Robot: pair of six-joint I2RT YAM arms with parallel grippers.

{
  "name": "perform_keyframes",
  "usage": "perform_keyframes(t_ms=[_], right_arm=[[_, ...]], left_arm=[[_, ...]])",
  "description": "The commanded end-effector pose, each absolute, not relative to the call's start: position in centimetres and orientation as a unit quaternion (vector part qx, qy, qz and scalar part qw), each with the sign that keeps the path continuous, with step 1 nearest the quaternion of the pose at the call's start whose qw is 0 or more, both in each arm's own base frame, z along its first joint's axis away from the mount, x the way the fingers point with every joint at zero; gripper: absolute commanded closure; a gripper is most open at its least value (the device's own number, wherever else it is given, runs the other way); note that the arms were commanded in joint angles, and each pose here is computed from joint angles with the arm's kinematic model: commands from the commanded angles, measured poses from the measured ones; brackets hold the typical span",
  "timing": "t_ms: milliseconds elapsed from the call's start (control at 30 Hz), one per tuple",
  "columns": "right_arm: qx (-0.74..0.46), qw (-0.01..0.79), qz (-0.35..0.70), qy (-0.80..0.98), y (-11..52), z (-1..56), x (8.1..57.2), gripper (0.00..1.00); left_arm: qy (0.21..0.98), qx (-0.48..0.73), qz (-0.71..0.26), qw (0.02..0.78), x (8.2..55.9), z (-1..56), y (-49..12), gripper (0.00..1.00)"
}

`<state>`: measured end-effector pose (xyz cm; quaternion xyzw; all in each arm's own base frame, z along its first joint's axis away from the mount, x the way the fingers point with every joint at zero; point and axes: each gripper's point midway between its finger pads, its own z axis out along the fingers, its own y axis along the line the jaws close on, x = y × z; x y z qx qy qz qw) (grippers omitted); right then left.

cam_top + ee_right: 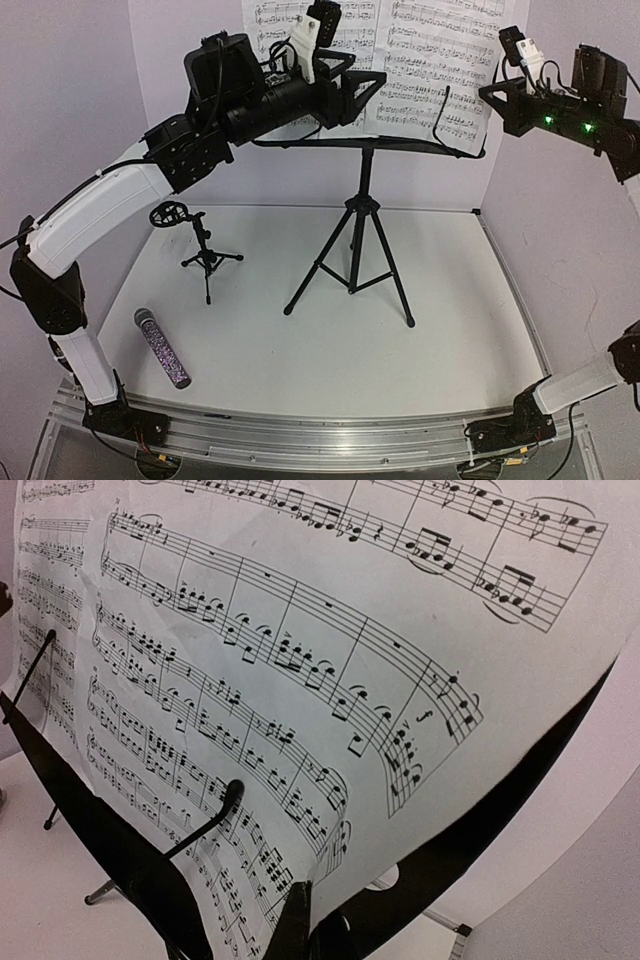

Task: Set up the instrument practice props

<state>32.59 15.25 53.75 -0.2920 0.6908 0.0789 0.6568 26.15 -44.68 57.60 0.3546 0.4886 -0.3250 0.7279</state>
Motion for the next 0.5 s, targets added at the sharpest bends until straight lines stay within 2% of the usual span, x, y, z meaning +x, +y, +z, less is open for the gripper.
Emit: perform_keyframes(t_ms=[0,200,400,467], right_arm=[[-0.303,0.672,0.067,0.672,15.1,55.2,32.1,1.00],[-0.310,0.673,0.062,0.669,15.1,55.3,32.1,1.00],[-0.308,0.677,0.064,0.665,15.2,55.8,32.0,0.85],[-0.307,0.680,0.063,0.663,15.1,56.1,31.9,0.84]], left_arm=[[0.511,0.306,-0.319,0.738,28.5,58.8,-42.8,0.36],[0.504,0.334,-0.337,0.722,27.9,57.6,-43.9,0.38],[0.504,0.351,-0.349,0.708,27.7,56.7,-44.9,0.40],[0.501,0.354,-0.353,0.707,27.5,56.7,-44.9,0.40]])
